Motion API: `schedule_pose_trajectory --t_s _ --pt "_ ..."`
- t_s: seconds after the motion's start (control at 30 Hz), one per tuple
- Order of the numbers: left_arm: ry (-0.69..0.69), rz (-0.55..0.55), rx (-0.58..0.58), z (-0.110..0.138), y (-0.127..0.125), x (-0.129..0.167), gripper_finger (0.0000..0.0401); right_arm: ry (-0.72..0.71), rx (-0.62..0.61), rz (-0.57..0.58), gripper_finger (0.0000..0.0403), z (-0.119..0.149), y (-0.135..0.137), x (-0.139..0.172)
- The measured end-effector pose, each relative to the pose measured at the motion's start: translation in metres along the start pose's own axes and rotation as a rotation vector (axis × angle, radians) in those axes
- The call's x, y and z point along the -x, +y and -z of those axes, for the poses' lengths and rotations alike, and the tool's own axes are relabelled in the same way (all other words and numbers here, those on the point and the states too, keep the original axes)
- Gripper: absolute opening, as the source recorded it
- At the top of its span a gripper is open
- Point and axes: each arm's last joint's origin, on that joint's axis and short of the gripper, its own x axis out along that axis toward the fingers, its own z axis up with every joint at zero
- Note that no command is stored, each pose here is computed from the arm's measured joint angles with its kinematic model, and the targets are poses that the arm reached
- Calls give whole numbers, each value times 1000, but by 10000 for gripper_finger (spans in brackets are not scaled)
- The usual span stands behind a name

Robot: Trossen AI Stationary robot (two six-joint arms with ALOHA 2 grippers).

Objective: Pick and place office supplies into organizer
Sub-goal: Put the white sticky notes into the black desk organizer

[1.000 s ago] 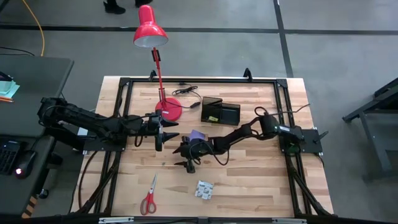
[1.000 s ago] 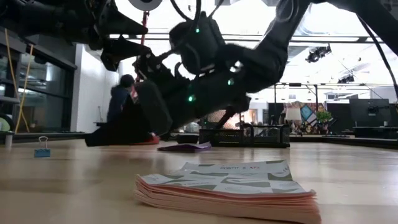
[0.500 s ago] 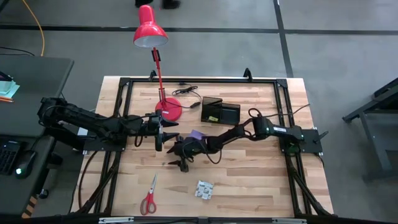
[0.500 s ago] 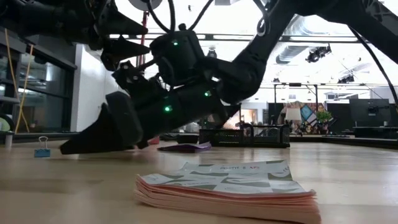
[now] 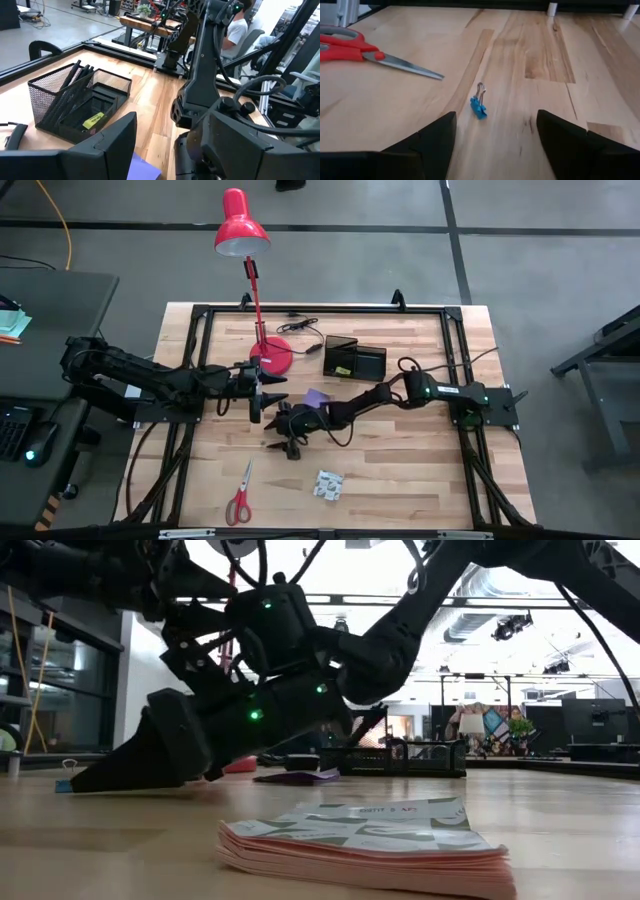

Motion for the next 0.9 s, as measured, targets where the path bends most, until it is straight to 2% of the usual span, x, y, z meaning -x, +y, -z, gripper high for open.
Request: schedule_pose_trajectory --t_s 0.23,0.4,0.57,0.73,0.9 --pt "16 12 -19 1 0 0 233 45 -30 1 257 -1 12 30" --pt "25 13 -21 2 0 0 233 124 -2 112 242 -14 38 77" --pt "23 13 -21 2 0 0 233 111 1 214 227 -31 68 128" --pt "24 13 -19 2 0 0 233 154 -146 161 218 -41 99 170" --pt "17 -2 -21 2 0 0 233 286 -195 141 230 -37 134 179"
